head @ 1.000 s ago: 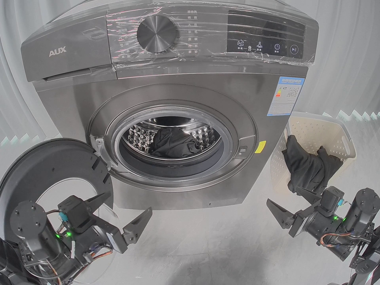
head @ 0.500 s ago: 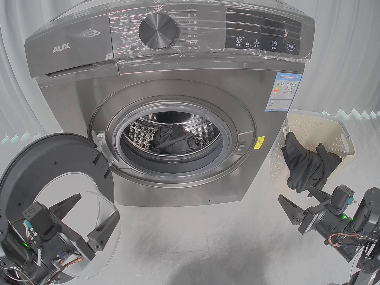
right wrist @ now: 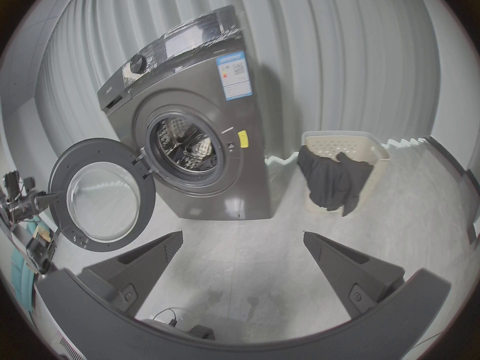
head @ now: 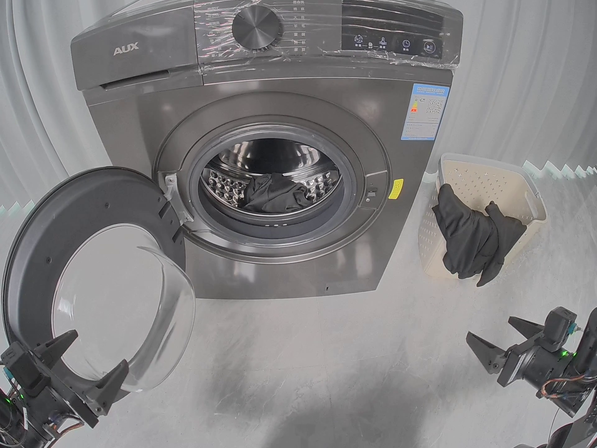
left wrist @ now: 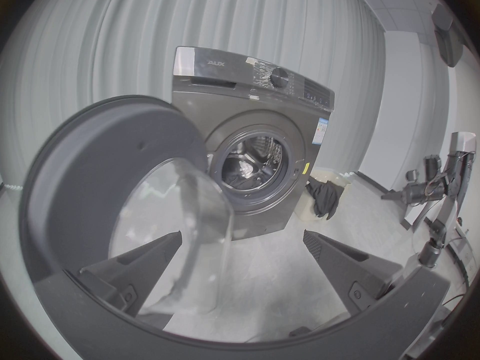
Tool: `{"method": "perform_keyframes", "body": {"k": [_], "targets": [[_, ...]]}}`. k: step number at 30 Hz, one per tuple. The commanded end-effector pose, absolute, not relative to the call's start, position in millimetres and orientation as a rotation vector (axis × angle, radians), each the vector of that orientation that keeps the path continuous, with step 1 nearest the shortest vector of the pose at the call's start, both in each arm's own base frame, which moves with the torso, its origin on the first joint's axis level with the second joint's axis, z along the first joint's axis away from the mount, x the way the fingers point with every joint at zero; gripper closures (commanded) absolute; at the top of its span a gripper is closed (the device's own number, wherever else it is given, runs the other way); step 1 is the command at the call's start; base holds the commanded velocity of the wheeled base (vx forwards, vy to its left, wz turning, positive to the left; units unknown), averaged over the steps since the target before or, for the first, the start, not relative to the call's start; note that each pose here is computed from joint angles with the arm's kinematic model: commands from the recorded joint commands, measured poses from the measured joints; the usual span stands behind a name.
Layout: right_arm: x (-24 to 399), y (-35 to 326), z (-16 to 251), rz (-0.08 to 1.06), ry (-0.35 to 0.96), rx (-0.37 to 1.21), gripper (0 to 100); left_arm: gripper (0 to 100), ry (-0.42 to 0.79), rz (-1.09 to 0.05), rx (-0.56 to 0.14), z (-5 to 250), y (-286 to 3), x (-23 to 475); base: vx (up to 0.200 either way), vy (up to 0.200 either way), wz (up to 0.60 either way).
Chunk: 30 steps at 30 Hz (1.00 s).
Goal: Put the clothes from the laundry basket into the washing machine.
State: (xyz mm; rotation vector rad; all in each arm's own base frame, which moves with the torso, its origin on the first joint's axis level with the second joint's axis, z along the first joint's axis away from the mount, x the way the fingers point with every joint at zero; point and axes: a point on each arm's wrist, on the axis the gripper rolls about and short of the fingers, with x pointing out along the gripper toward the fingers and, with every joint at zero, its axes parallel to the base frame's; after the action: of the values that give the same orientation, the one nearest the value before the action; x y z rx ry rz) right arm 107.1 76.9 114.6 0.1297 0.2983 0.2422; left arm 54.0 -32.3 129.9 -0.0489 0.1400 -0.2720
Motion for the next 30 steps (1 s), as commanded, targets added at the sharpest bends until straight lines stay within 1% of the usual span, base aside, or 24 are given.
{"method": "perform_keyframes", "body": {"k": [1, 2, 4, 6, 7, 12, 15, 16, 18, 20, 23, 24, 26, 27, 30], "targets": [[94, 52, 128, 0.161, 0.181, 0.201, 0, 0, 0.054, -0.166, -0.069, 125, -11, 33, 0.0, 0.0, 0.0], [93, 49, 130, 0.145, 0.165, 0.205, 0, 0, 0.047, -0.145, -0.059, 124, -9, 32, 0.0, 0.0, 0.0], [91, 45, 133, 0.127, 0.139, 0.21, 0, 0, 0.023, -0.102, -0.063, 124, -5, 28, 0.0, 0.0, 0.0], [88, 42, 134, 0.129, 0.126, 0.213, 0, 0, 0.009, -0.084, -0.068, 124, -4, 26, 0.0, 0.0, 0.0], [80, 37, 138, 0.143, 0.092, 0.211, 0, 0, -0.008, -0.045, -0.073, 122, 0, 21, 0.0, 0.0, 0.0], [53, 18, 130, 0.147, 0.1, 0.131, 0, 0, 0.011, 0.005, -0.069, 105, 7, 3, 0.0, 0.0, 0.0], [32, 6, 119, 0.112, 0.099, 0.068, 0, 0, 0.006, 0.006, -0.093, 91, 10, -10, 0.0, 0.0, 0.0], [22, 2, 115, 0.088, 0.071, 0.053, 0, 0, 0.024, 0.003, -0.108, 85, 10, -14, 0.0, 0.0, 0.0], [6, -3, 111, 0.079, -0.012, 0.044, 0, 0, 0.036, -0.014, -0.157, 83, 10, -16, 0.0, 0.0, 0.0], [-7, -4, 105, 0.067, -0.07, 0.038, 0, 0, 0.021, -0.018, -0.17, 84, 9, -15, 0.0, 0.0, 0.0], [-17, -5, 96, -0.008, -0.064, 0.032, 0, 0, 0.023, 0.01, -0.149, 84, 9, -15, 0.0, 0.0, 0.0], [-17, -5, 93, -0.024, -0.038, 0.032, 0, 0, 0.024, 0.046, -0.125, 84, 8, -15, 0.0, 0.0, 0.0], [-17, -5, 92, -0.039, -0.033, 0.032, 0, 0, 0.021, 0.089, -0.092, 84, 7, -16, 0.0, 0.0, 0.0], [-16, -5, 90, -0.056, -0.024, 0.029, 0, 0, 0.022, 0.122, -0.06, 84, 7, -16, 0.0, 0.0, 0.0], [-16, -5, 85, -0.063, 0.012, 0.011, 0, 0, -0.01, 0.182, -0.028, 83, 4, -19, 0.0, 0.0, 0.0]]}}
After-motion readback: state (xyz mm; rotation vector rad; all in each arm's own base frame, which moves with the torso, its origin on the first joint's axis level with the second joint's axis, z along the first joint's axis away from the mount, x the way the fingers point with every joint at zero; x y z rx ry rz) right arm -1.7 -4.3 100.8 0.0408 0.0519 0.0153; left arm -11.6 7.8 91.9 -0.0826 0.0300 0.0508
